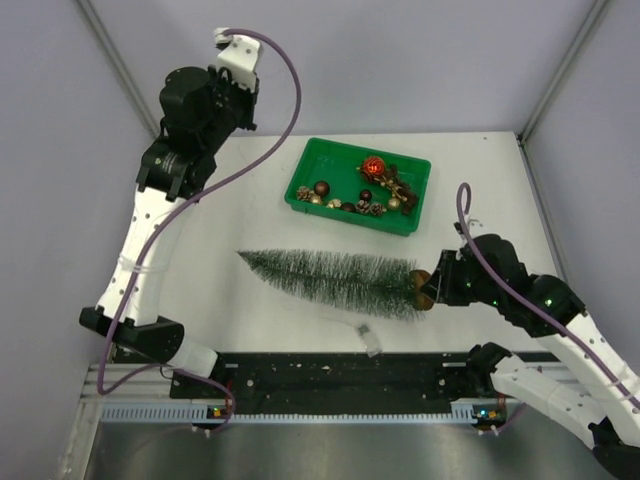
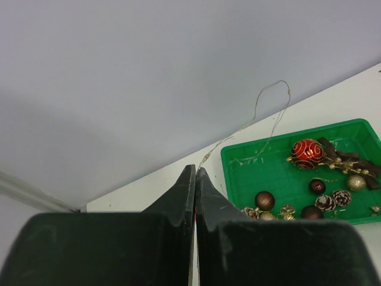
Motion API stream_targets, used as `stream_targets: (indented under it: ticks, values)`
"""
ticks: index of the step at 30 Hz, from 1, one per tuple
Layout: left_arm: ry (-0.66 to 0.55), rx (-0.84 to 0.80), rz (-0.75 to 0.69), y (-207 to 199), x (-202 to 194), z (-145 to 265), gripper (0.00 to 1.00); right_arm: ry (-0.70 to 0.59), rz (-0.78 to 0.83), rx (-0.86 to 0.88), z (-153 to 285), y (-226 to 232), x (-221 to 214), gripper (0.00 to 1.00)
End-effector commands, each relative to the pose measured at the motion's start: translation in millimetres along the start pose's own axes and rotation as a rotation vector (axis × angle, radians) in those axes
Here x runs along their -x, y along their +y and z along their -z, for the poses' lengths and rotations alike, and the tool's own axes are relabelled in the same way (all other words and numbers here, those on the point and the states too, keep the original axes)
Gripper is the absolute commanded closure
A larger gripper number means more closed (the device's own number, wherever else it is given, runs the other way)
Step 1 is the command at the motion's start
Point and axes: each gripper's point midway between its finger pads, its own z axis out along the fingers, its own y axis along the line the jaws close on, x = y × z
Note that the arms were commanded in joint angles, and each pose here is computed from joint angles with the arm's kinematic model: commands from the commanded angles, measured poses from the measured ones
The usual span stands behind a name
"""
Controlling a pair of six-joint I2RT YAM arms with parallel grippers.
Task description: Decorate the small christmas tree
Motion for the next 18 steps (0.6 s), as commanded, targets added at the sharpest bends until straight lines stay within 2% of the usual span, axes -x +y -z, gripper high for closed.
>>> stream_targets:
  ticks: [1,7,13,18]
  values:
    - [-0.037,0.043,-0.074,-1,23,-7,1.00,-0.075,0.008,0.093,-2,22,20,1.00]
    - [-0.033,0.071,-0.062,-5,16,-8,1.00,-0.231,-0.058,-0.145,28,-17,53,1.00]
    - [-0.063,0.132,-0.071,7,22,12,1.00,-0.211,0.031,-0.503,46,-66,67,1.00]
    - [-0.074,0.156,-0.086,13,21,31,1.00,-0.251,0.081,-0.651,62,-85,82,1.00]
